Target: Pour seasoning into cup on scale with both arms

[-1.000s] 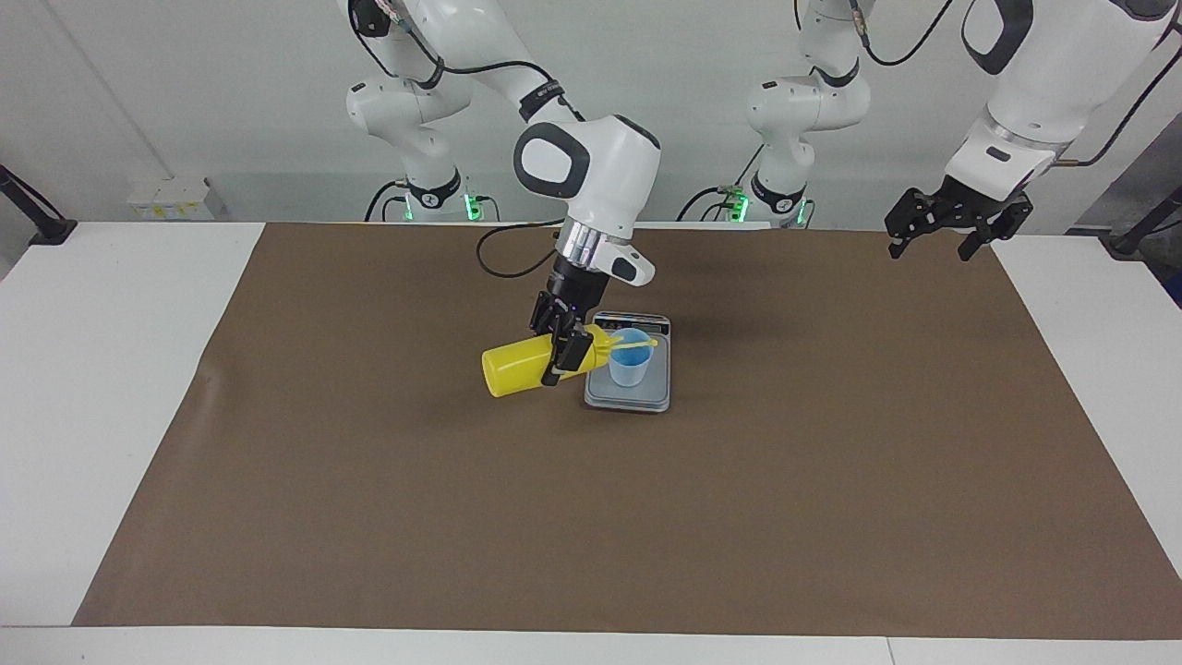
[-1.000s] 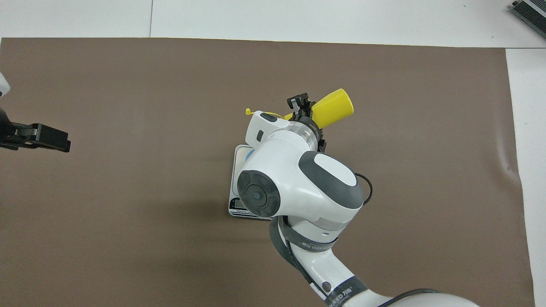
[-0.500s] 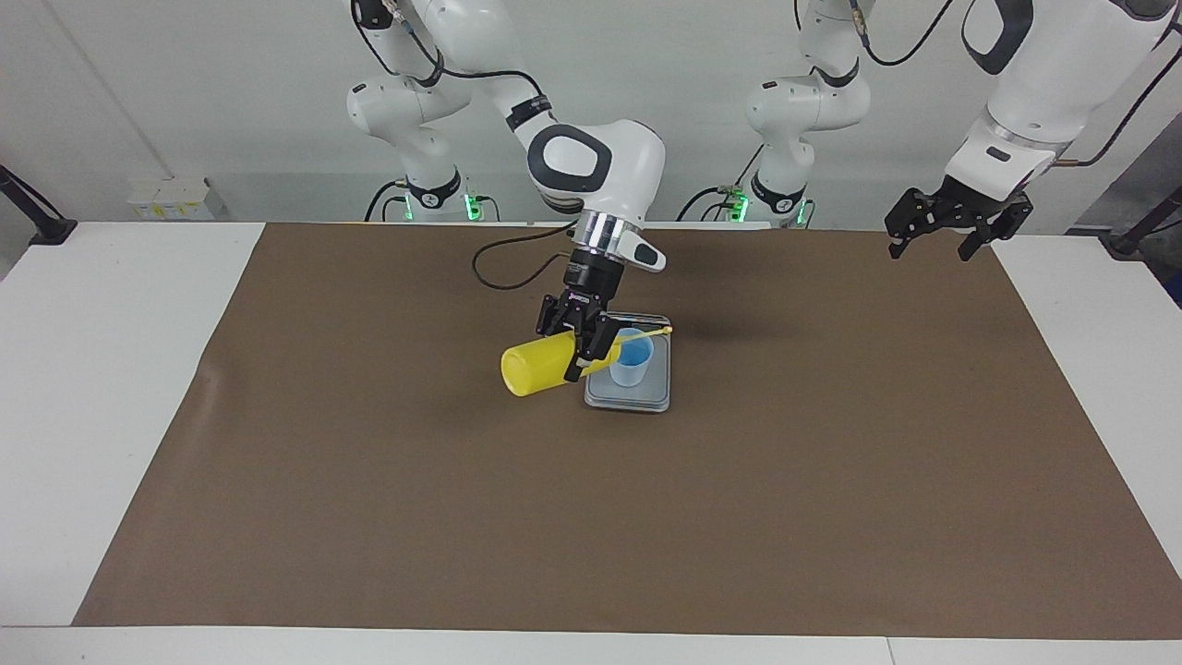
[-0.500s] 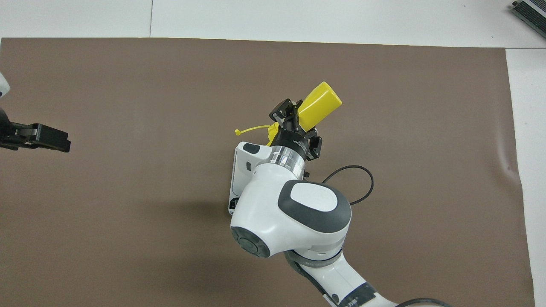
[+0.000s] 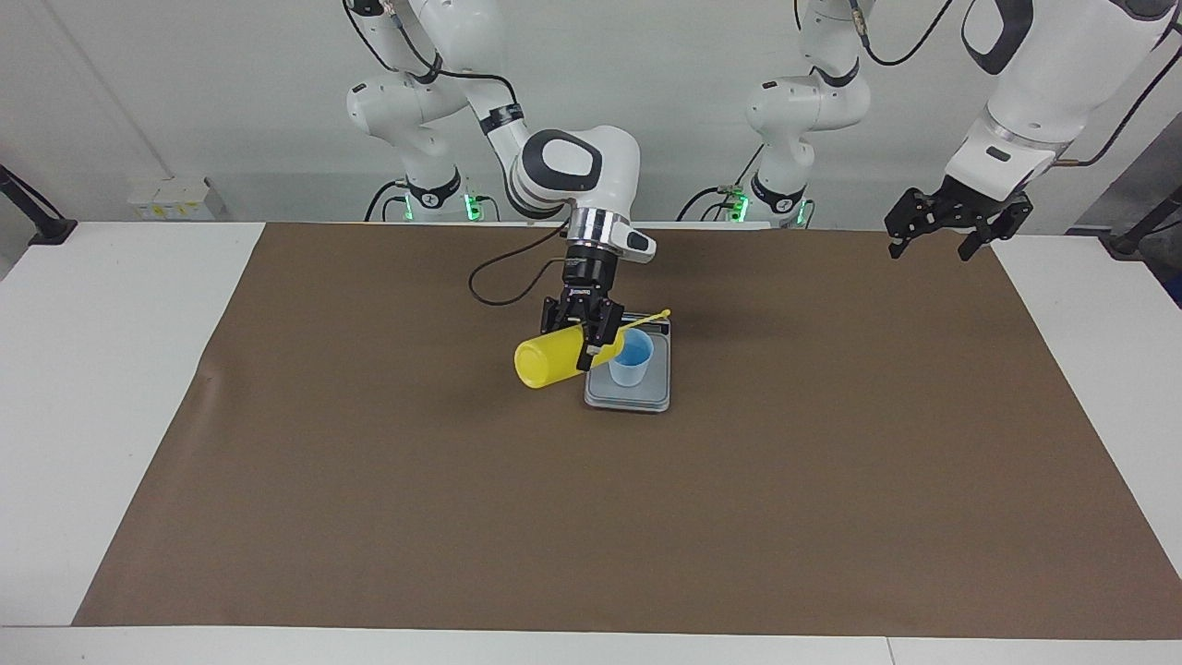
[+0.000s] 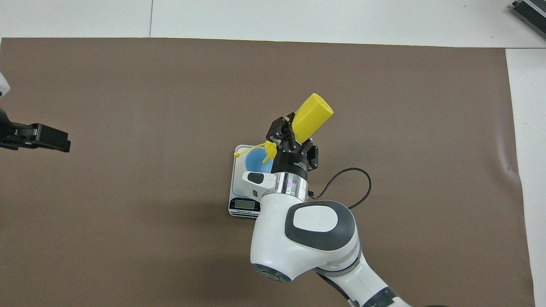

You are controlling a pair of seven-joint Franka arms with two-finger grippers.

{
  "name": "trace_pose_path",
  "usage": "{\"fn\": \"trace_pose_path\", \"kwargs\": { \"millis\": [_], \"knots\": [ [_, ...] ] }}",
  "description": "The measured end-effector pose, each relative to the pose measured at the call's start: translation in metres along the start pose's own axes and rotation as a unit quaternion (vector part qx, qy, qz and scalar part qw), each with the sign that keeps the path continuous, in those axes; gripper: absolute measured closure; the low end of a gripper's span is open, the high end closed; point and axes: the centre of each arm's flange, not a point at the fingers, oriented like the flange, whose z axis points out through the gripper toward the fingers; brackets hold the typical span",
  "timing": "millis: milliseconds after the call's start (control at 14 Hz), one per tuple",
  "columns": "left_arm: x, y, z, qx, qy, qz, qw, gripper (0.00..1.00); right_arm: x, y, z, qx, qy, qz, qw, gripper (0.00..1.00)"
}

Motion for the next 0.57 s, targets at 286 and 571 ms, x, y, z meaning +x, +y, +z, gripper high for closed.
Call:
{"fn": "trace_pose_path", "kwargs": {
  "millis": [286,571],
  "knots": [
    [0.0,0.0,0.0,0.0,0.0,0.0,1.0,0.0,0.011,-0.016,0.002,-0.018,-0.007,0.008,1.0,0.44],
    [0.0,0.0,0.0,0.0,0.0,0.0,1.0,0.0,0.012,-0.018,0.001,-0.017,-0.006,0.008,1.0,0.44]
  ]
}}
